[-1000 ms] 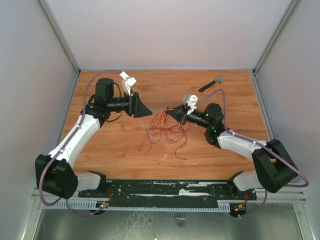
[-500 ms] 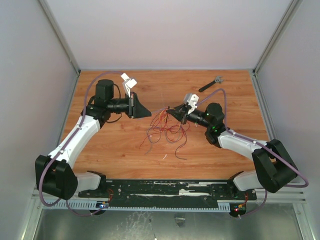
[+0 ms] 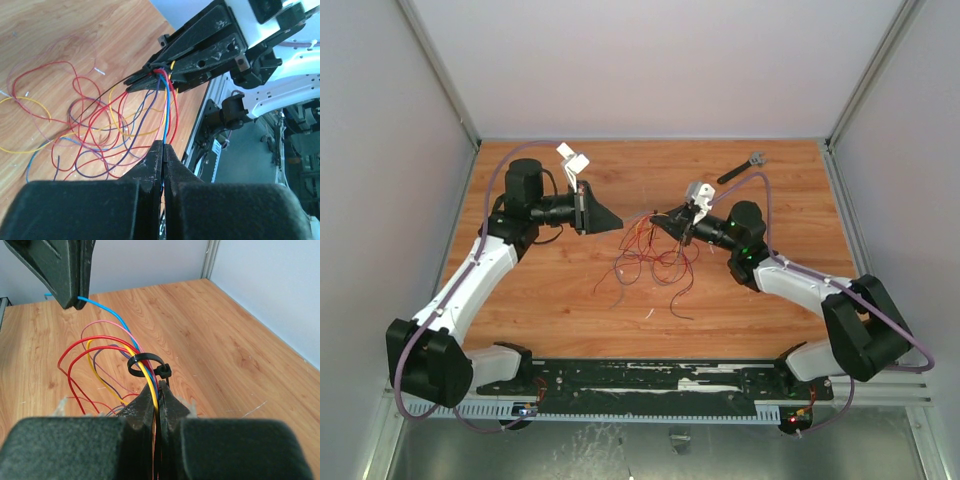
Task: Zip-tie the wires
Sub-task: Tie the cable at the center of the board.
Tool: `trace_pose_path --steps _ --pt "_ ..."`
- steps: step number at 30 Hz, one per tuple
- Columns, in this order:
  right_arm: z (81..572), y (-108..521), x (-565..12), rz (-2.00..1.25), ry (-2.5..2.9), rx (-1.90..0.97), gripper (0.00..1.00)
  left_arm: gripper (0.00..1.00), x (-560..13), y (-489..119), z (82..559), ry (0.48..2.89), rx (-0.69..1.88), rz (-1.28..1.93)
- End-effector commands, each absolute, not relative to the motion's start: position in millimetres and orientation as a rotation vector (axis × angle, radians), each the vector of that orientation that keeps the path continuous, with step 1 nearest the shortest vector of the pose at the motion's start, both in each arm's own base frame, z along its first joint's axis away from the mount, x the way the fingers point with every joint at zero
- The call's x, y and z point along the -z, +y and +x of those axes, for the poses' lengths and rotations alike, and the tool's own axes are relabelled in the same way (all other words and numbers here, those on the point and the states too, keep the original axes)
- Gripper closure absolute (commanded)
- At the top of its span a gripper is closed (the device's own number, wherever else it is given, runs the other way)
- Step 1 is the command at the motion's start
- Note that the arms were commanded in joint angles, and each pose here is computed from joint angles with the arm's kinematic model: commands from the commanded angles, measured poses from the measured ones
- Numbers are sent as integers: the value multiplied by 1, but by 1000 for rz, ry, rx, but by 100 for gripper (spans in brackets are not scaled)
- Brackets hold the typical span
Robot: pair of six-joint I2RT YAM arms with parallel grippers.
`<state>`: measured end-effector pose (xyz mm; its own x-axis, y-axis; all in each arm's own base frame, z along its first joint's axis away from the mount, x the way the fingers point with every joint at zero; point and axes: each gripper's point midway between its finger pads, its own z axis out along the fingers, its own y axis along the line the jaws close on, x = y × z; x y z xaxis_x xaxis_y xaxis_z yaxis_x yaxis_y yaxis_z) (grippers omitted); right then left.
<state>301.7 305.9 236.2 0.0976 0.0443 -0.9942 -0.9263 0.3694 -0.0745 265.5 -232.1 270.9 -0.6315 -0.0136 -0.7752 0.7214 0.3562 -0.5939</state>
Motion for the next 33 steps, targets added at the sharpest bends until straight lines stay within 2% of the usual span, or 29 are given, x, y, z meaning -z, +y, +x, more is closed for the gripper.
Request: trace_pose_path --steps 1,25,33 --pt "307 309 -248 -915 1242 -912 100 100 -281 -236 261 1867 1358 636" --pt "309 309 -246 -912 1264 -907 100 100 -274 -240 261 1878 1417 566" --pt "310 312 -244 -911 1275 -910 96 100 -267 -240 259 1887 1419 544"
